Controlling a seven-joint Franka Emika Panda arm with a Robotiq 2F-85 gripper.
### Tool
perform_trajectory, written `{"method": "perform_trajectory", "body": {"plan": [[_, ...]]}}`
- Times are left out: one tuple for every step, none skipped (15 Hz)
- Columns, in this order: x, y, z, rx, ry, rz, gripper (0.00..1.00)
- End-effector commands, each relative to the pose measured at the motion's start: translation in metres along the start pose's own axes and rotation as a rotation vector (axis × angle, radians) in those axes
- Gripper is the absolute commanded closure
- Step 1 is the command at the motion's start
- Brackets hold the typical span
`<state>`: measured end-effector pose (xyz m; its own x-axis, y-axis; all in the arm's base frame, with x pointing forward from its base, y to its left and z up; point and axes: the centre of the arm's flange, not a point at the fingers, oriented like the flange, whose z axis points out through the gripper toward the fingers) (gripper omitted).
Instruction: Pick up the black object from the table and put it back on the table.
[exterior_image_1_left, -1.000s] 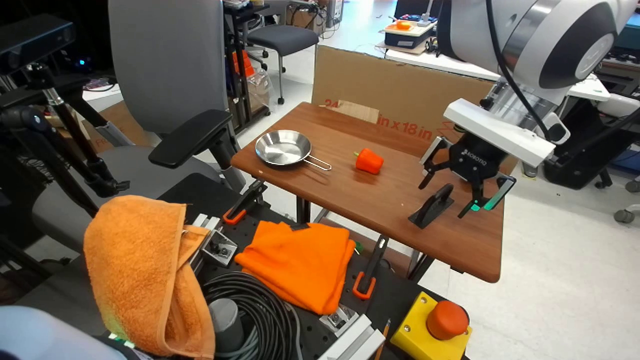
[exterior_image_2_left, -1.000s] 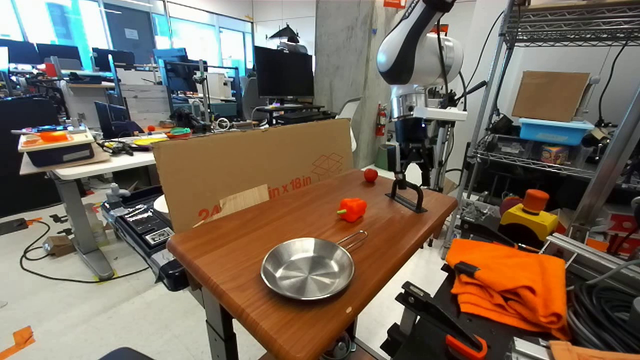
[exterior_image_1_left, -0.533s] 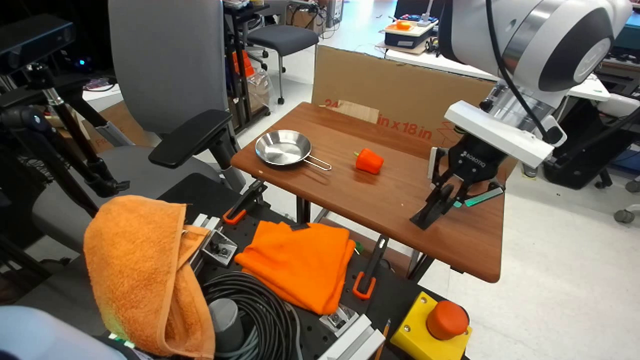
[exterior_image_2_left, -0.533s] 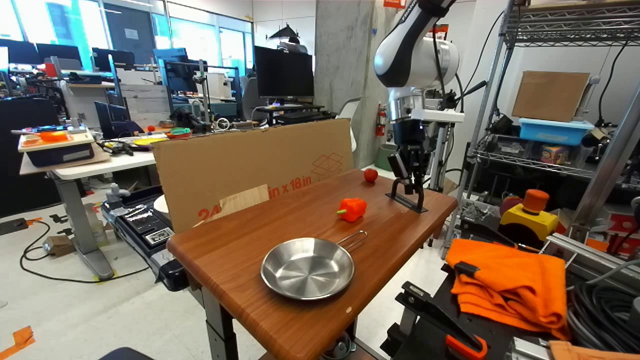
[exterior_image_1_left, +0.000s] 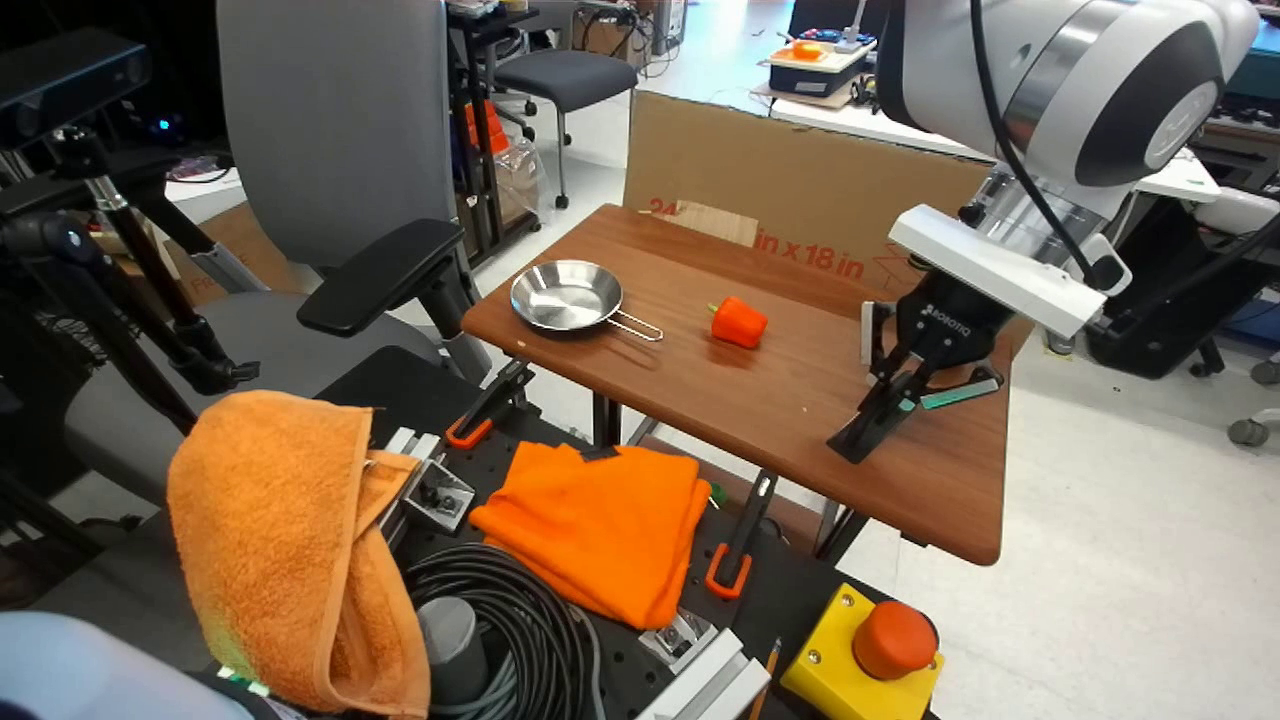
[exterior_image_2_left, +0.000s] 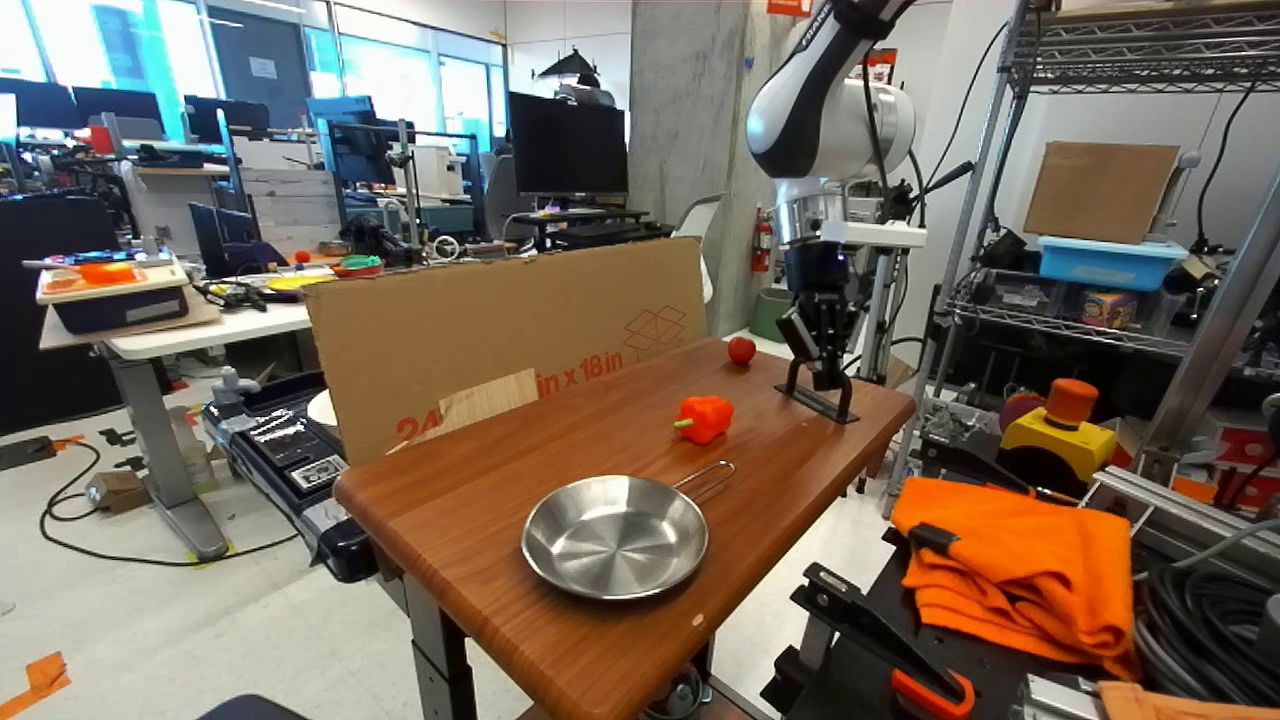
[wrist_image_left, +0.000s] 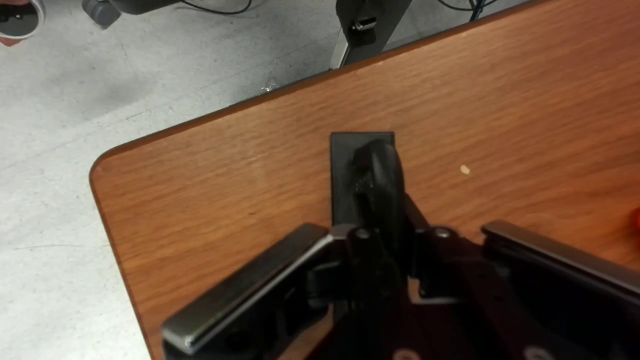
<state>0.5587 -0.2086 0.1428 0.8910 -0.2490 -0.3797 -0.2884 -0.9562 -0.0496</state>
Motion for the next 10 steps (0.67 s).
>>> {"method": "perform_trajectory", "body": {"plan": [[-0.006, -0.001, -0.015, -0.010, -0.003, -0.006, 0.96], [-0.009, -0.003, -0.021, -0.016, 0.003, -0.006, 0.96], [-0.015, -0.007, -0.029, -0.019, 0.011, -0.007, 0.96], [-0.021, -0.011, -0.040, -0.020, 0.028, -0.013, 0.96], [-0.029, -0.016, -0.055, -0.016, 0.041, -0.023, 0.96], [-0.038, -0.022, -0.071, -0.006, 0.046, -0.024, 0.96], [-0.046, -0.028, -0.085, 0.007, 0.053, -0.035, 0.96], [-0.058, -0.037, -0.100, 0.010, 0.061, -0.059, 0.96], [-0.068, -0.045, -0.112, 0.011, 0.069, -0.080, 0.96], [-0.079, -0.055, -0.124, 0.014, 0.078, -0.109, 0.96]]}}
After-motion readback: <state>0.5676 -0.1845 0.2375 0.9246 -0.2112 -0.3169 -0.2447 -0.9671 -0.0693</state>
